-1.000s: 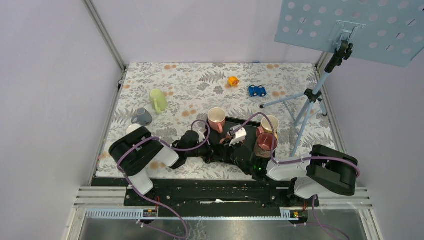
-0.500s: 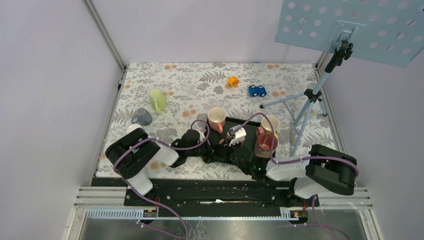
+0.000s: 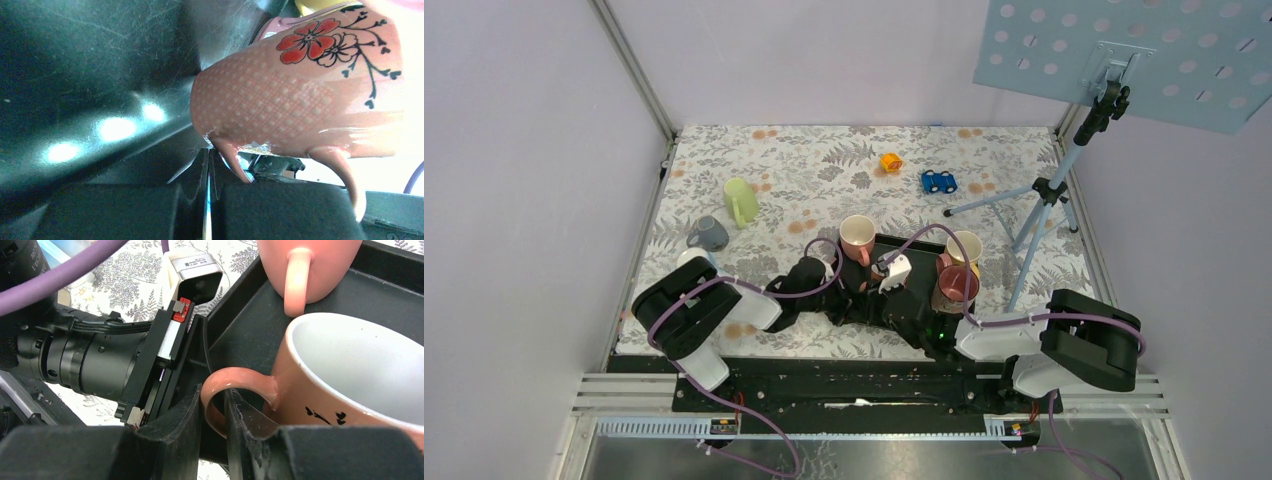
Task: Turn the mug right side up
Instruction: Place the cup on the tray.
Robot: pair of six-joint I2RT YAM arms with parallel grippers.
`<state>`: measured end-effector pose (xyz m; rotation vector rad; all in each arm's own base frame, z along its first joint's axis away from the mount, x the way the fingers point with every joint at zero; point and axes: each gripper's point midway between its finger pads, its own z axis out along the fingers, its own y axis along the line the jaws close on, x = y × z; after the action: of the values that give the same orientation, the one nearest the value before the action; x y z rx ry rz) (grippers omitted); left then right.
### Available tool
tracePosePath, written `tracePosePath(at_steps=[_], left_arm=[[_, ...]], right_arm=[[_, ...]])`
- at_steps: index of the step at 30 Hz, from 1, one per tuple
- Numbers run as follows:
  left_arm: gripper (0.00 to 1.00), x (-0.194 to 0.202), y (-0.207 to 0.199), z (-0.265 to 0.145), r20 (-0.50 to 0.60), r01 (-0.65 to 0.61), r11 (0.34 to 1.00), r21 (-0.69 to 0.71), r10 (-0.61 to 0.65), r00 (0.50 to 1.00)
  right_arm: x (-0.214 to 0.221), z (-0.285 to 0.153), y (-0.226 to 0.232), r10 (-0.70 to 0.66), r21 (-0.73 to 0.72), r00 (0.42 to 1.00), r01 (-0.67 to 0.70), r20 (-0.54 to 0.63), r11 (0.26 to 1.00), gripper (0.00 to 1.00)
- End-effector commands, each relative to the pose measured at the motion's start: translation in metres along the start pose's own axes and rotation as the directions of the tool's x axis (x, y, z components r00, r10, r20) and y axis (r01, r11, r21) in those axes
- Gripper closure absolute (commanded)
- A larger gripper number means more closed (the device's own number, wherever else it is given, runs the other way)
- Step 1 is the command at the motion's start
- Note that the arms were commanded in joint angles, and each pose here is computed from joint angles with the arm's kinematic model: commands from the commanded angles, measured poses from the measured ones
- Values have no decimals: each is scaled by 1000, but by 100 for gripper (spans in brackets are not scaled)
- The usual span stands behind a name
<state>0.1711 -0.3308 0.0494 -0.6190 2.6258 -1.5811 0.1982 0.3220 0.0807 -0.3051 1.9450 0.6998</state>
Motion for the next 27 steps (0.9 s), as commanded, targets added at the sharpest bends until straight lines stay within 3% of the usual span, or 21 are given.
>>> tracePosePath(at_steps=[1,20,27], left_arm=[[100,-30,-66,-1,137,-96,979,180,71,988],[100,-33,-68,2,149,-133,978,160,109,983],[100,-34,-67,2,156,-150,978,142,127,979]], right_arm=[[21,-9,15,9,-52,995,-14,-98,999,71],[21,-18,2,39,-20,996,-41,-75,999,72],[23,-24,-4,46,-19,997,-48,-63,999,95]])
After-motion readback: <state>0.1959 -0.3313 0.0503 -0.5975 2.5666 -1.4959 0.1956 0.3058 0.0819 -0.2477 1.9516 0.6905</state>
